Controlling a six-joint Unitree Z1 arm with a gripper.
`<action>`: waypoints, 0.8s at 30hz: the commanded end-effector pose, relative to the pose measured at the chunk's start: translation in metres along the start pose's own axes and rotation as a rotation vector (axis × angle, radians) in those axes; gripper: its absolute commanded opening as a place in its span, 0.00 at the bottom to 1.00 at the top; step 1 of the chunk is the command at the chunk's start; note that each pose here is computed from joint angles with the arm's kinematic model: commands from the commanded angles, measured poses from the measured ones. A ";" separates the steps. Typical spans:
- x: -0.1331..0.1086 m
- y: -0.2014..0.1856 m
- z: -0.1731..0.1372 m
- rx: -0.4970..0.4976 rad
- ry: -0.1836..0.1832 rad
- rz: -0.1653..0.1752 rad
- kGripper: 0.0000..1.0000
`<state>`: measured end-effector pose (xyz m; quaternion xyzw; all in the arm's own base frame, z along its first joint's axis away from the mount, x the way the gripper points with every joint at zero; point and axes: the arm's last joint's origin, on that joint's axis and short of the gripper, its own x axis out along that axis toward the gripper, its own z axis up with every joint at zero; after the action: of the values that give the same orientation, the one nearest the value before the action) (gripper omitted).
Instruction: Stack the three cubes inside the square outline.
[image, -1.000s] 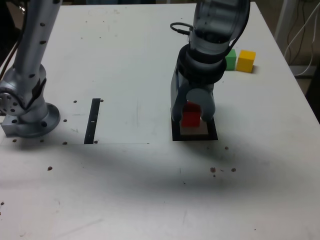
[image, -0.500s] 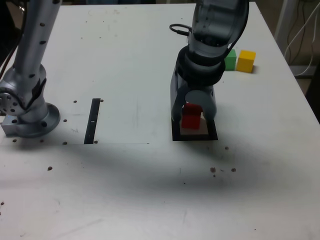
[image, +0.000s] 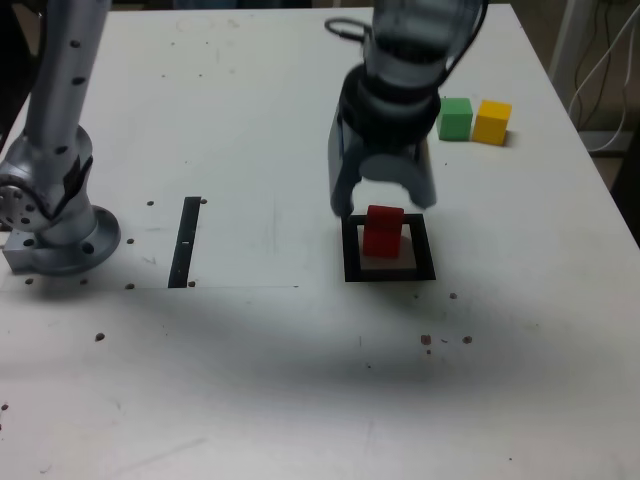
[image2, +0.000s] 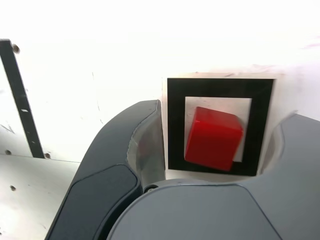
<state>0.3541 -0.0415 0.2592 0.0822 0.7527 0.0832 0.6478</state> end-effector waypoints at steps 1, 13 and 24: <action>-0.010 0.006 0.001 0.042 -0.036 0.007 1.00; -0.029 0.057 0.015 0.342 -0.079 0.094 0.99; -0.037 0.101 0.031 0.759 -0.034 0.318 0.99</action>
<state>0.3890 0.0444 0.3145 0.3659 0.7050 -0.0287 0.6069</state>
